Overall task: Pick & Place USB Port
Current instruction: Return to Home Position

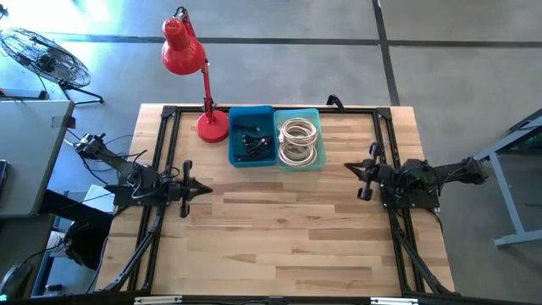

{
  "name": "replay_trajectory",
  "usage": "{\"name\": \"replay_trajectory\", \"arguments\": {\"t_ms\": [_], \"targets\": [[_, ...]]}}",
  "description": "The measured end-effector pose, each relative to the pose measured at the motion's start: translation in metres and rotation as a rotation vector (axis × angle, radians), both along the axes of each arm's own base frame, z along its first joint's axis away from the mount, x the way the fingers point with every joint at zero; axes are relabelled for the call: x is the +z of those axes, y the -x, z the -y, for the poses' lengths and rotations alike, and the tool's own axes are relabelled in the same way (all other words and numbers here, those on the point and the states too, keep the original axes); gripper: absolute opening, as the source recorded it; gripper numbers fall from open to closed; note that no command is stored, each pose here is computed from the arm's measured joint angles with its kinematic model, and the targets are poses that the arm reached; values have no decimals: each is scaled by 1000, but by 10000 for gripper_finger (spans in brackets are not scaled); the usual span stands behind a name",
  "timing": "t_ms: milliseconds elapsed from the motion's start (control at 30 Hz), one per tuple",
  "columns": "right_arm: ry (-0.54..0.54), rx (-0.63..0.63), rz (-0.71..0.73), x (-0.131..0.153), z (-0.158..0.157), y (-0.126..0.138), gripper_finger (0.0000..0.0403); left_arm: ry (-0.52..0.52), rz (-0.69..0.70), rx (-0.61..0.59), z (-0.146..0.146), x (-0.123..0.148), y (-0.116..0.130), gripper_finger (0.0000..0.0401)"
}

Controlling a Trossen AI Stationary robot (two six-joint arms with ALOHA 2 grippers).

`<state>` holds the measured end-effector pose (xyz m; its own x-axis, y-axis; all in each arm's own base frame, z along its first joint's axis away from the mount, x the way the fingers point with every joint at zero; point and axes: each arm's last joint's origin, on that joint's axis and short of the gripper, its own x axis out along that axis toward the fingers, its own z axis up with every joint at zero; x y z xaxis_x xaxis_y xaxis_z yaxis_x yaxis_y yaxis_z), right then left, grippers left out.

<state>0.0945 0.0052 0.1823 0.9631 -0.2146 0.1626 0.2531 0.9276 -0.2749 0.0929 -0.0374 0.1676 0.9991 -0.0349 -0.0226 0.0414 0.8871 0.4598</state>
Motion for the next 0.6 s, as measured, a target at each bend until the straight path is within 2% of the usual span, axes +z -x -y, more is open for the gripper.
{"name": "replay_trajectory", "arguments": {"t_ms": [167, 400, 600], "targets": [[-15, -88, -5, 0, 2, 1, 0, 2, -1, -4, 0, 0, 0, 0], [-15, -91, -7, -1, 3, 1, 0, -77, -4, -139, 4, -1, 0, 0], [-14, -87, -7, -1, 2, 1, 0, -132, 2, -59, 2, -1, 0, 0]]}}
